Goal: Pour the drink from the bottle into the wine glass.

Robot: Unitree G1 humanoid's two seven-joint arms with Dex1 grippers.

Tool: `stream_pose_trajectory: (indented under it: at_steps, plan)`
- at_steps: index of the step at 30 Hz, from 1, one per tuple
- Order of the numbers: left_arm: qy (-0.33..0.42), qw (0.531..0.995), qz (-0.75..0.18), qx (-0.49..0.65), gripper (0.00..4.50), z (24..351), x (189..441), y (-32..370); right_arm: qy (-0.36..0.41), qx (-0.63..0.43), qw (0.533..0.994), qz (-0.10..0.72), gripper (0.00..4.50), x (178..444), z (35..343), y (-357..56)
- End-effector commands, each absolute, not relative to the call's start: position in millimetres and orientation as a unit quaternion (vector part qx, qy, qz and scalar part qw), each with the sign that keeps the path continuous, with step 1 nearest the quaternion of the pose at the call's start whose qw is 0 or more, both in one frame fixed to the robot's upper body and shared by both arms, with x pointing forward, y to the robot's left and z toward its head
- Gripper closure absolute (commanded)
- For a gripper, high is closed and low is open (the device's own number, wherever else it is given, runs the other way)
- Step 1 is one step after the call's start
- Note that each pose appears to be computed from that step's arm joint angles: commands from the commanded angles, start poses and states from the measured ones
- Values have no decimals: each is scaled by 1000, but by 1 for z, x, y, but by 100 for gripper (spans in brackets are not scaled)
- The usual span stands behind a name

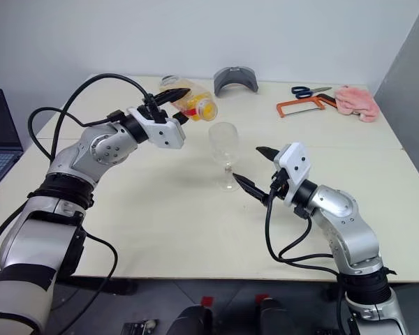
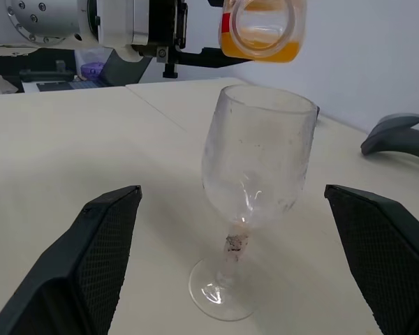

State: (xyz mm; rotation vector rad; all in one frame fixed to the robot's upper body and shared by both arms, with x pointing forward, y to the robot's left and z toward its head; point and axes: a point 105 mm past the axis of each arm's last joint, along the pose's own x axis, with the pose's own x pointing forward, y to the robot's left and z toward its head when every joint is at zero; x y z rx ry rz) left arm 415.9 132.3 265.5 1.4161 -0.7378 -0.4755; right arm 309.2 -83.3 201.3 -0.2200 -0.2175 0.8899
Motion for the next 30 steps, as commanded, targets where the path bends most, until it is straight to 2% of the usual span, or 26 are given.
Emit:
stream_pose_trajectory:
  at_steps: [1, 30]
  plan:
    - [-361, 656, -187, 635, 283, 290, 412, 132, -125, -114, 888, 427, 0, 306, 210, -84]
    - [-371, 624, -170, 667, 283, 298, 419, 126, -129, -99, 888, 430, 0, 302, 207, -80]
